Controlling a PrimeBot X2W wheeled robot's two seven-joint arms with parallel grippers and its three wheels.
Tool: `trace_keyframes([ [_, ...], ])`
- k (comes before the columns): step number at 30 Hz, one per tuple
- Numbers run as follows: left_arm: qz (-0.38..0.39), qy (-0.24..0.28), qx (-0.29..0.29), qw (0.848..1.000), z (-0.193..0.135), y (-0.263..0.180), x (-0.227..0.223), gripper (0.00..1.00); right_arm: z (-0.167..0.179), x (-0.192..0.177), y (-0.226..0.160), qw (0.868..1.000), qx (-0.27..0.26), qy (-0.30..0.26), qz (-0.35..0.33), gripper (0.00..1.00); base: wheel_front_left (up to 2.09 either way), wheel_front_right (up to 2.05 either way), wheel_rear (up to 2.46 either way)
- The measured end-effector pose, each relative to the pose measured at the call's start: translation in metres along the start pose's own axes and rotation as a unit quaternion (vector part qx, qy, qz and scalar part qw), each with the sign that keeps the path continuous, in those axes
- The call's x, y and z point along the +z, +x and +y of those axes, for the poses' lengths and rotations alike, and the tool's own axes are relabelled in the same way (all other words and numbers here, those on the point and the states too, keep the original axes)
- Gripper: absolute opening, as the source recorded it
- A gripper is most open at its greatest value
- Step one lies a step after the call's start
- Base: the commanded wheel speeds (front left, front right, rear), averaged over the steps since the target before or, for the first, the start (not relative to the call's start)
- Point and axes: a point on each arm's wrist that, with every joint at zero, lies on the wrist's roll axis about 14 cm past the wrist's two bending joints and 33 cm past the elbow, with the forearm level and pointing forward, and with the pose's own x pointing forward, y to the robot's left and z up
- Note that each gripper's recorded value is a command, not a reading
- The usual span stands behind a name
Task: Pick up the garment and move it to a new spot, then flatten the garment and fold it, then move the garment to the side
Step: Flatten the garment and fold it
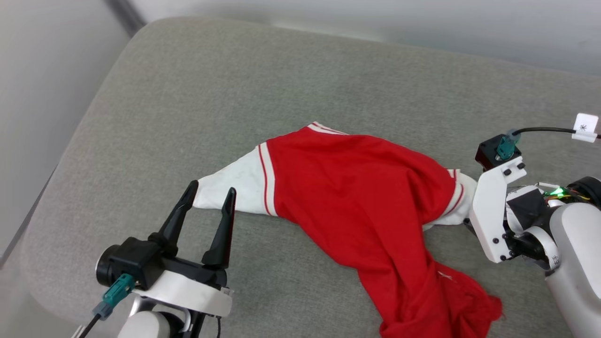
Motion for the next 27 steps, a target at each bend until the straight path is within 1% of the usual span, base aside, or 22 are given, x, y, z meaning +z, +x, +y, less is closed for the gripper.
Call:
trace_keyframes([
  [3,0.007,0.0,0.011,1.0,0.004,-0.002,-0.004,1.0,0.003,-0.003,0.019,1.0,0.008,-0.002,0.019,1.0,0.0,0.0,0.0],
  [7,0.018,0.003,0.025,1.0,0.011,-0.005,-0.009,1.0,0.009,-0.001,0.037,0.999,0.023,0.001,0.024,1.0,0.0,0.0,0.0],
  [8,0.02,0.004,0.027,0.999,0.012,-0.006,-0.01,1.0,0.01,-0.001,0.04,0.999,0.025,-0.001,0.028,0.49,0.0,0.0,0.0],
  [9,0.022,0.005,0.029,0.999,0.013,-0.006,-0.011,1.0,0.01,-0.001,0.042,0.999,0.025,-0.004,0.027,0.11,0.0,0.0,0.0],
  [10,0.023,0.005,0.03,0.999,0.014,-0.006,-0.012,1.0,0.01,-0.001,0.043,0.999,0.026,-0.005,0.026,0.0,0.0,0.0,0.0],
  [14,0.015,0.006,0.029,0.999,0.015,-0.004,-0.007,1.0,0.009,-0.001,0.042,1.0,0.025,-0.002,0.015,0.0,0.0,0.0,0.0],
  [17,0.01,0.004,0.027,1.0,0.014,-0.004,-0.005,1.0,0.002,-0.004,0.033,1.0,0.01,-0.012,0.004,0.0,0.0,0.0,0.0],
  [22,0.004,-0.009,0.016,1.0,0.007,-0.005,-0.003,1.0,-0.032,-0.02,0.003,0.999,-0.042,-0.022,-0.01,0.0,0.0,0.0,0.0],
  [24,-0.007,-0.021,0.006,1.0,0.0,-0.001,0.001,1.0,-0.05,-0.021,-0.017,0.997,-0.071,-0.025,-0.021,0.0,0.0,0.0,0.0],
  [27,-0.015,-0.022,-0.011,1.0,-0.008,0.002,0.006,1.0,-0.077,-0.03,-0.048,0.993,-0.115,-0.025,-0.026,0.0,0.0,0.0,0.0],
])
